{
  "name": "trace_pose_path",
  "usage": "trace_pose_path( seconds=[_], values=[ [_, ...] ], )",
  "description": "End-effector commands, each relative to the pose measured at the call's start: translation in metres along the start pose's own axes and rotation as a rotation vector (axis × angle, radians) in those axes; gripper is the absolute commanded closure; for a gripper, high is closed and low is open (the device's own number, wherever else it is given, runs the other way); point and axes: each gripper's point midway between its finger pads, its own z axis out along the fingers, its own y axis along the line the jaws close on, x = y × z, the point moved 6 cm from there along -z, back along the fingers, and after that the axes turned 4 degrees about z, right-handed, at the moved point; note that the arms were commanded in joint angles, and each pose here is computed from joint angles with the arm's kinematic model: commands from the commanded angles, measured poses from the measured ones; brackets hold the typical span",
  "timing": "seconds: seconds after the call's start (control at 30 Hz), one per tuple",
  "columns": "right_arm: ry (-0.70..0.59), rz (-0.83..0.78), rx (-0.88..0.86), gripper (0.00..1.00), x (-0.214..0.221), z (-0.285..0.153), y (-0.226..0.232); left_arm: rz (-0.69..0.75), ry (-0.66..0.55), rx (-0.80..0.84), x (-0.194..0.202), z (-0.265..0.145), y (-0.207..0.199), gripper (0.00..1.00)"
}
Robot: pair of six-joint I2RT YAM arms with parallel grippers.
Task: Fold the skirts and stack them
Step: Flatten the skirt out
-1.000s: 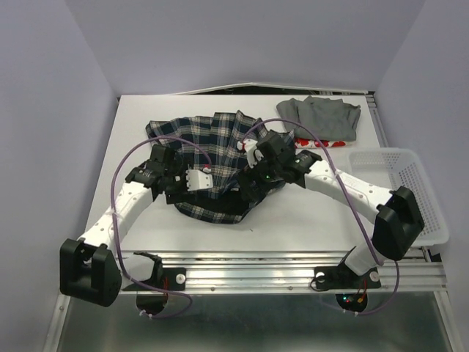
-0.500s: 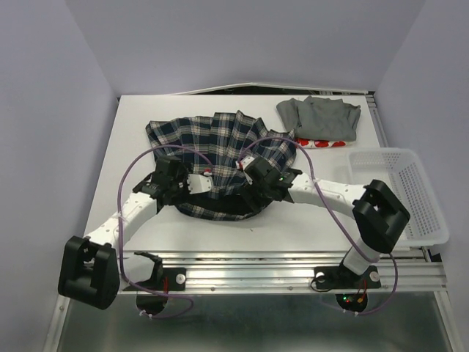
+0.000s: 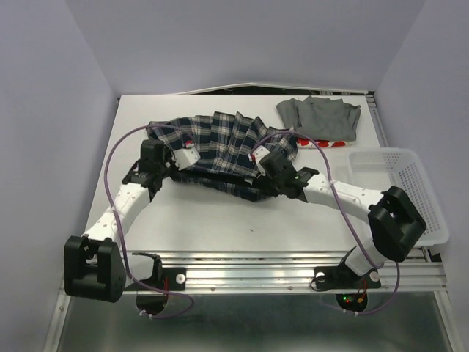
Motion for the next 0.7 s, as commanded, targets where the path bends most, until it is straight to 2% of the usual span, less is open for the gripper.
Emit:
trace_pose_path(
  seconds=[0.0,0.1,0.13,0.17,0.2,0.23,0.27,0.3,0.37,0.4,0.43,0.5,0.53,0.6,0.63,0.67],
  values=[
    [-0.182,-0.061,0.156,0.67,-0.057,-0.019,-0.051,-0.254,-0.021,-0.248,-0.003,-0.021,0.1,1.0],
    [-0.258,-0.045,0.22,0.82,-0.098,-0.024,-0.084,-0.422,-0.049,-0.259,-0.003,-0.017,0.139,1.0],
    [-0.349,-0.038,0.266,0.93,-0.138,-0.043,-0.105,-0.448,-0.11,-0.328,-0.016,-0.034,0.175,1.0],
    [-0.37,-0.035,0.285,0.99,-0.157,-0.036,-0.116,-0.507,-0.118,-0.331,-0.016,-0.028,0.188,1.0],
    [-0.402,-0.012,0.321,0.99,-0.175,-0.038,-0.14,-0.533,-0.149,-0.359,-0.022,-0.035,0.205,1.0],
    [-0.439,-0.024,0.356,0.99,-0.195,-0.044,-0.157,-0.541,-0.238,-0.434,-0.042,-0.061,0.244,1.0],
    [-0.536,0.01,0.407,0.99,-0.238,-0.059,-0.18,-0.579,-0.258,-0.431,-0.047,-0.06,0.255,1.0],
    [-0.579,0.011,0.449,0.99,-0.256,-0.071,-0.199,-0.583,-0.342,-0.518,-0.064,-0.092,0.287,1.0],
    [-0.685,0.004,0.501,0.99,-0.291,-0.099,-0.215,-0.6,-0.411,-0.583,-0.076,-0.115,0.309,1.0],
    [-0.784,0.024,0.535,0.99,-0.315,-0.127,-0.227,-0.592,-0.456,-0.632,-0.083,-0.136,0.32,1.0],
    [-0.858,0.039,0.553,0.99,-0.326,-0.152,-0.234,-0.58,-0.505,-0.691,-0.088,-0.158,0.327,1.0],
    [-0.878,0.037,0.524,0.99,-0.328,-0.149,-0.23,-0.566,-0.533,-0.724,-0.09,-0.176,0.325,1.0],
    [-0.923,0.04,0.488,0.99,-0.325,-0.168,-0.228,-0.52,-0.541,-0.695,-0.09,-0.182,0.313,1.0],
    [-0.905,-0.016,0.412,0.99,-0.309,-0.163,-0.215,-0.472,-0.538,-0.616,-0.088,-0.18,0.289,1.0],
    [-0.847,-0.097,0.325,0.99,-0.283,-0.147,-0.192,-0.435,-0.533,-0.485,-0.086,-0.158,0.262,1.0],
    [-0.787,-0.16,0.248,0.99,-0.266,-0.135,-0.17,-0.366,-0.487,-0.41,-0.081,-0.161,0.237,1.0]
  ],
)
